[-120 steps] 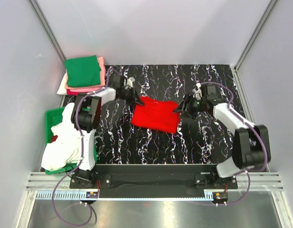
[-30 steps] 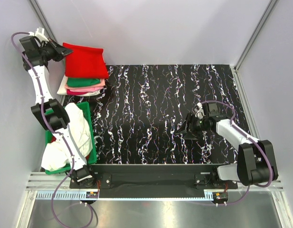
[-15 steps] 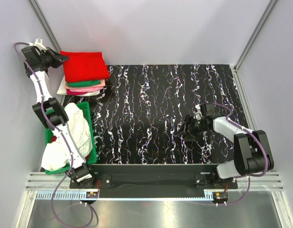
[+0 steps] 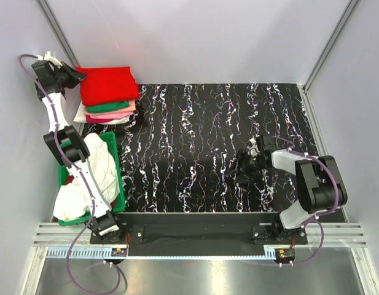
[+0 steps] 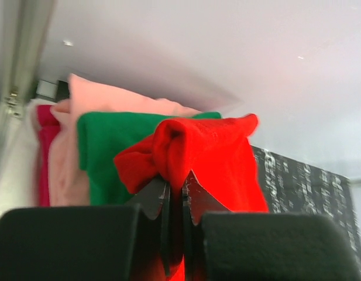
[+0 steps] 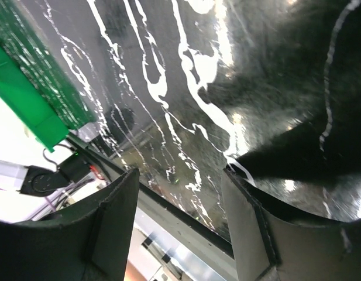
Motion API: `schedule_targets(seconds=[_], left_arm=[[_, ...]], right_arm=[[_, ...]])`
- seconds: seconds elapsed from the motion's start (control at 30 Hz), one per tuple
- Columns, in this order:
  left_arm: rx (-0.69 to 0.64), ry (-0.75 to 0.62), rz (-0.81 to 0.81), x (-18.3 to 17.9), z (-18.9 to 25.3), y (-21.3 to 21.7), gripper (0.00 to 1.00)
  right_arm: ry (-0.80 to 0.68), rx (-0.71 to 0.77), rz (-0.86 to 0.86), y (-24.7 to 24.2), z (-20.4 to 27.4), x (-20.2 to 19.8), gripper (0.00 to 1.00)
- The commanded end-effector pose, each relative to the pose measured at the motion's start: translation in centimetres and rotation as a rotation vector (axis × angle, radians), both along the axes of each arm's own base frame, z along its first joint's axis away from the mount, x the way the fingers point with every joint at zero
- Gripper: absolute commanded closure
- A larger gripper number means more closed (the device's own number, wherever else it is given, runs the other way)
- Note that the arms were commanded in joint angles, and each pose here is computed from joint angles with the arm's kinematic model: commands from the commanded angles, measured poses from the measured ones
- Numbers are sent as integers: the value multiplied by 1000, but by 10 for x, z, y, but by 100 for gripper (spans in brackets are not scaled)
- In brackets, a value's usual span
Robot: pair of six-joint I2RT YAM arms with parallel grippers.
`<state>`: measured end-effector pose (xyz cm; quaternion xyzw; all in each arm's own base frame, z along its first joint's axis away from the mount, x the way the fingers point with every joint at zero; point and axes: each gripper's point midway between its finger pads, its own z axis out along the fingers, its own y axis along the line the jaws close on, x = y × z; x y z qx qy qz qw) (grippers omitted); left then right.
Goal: Fold and stack the t-shirts
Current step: Neatly place the folded tshirt to the corner
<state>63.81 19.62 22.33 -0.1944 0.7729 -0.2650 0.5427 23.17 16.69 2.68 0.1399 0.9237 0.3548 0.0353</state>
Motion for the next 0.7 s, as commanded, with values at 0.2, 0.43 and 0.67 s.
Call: schedule_targets(seconds=[0.2,0.43,0.67], left_arm=[[106,-25,376,3,-13,106,43],[103,1,370,-33,28,85,1],[67,79,482,-83,29,78,1]], right_arm=[[-14,20,-11,5,-12,10,35],[-43,37,-12,6,-1,9,35],[-116,57,-8,7,26,3,34]])
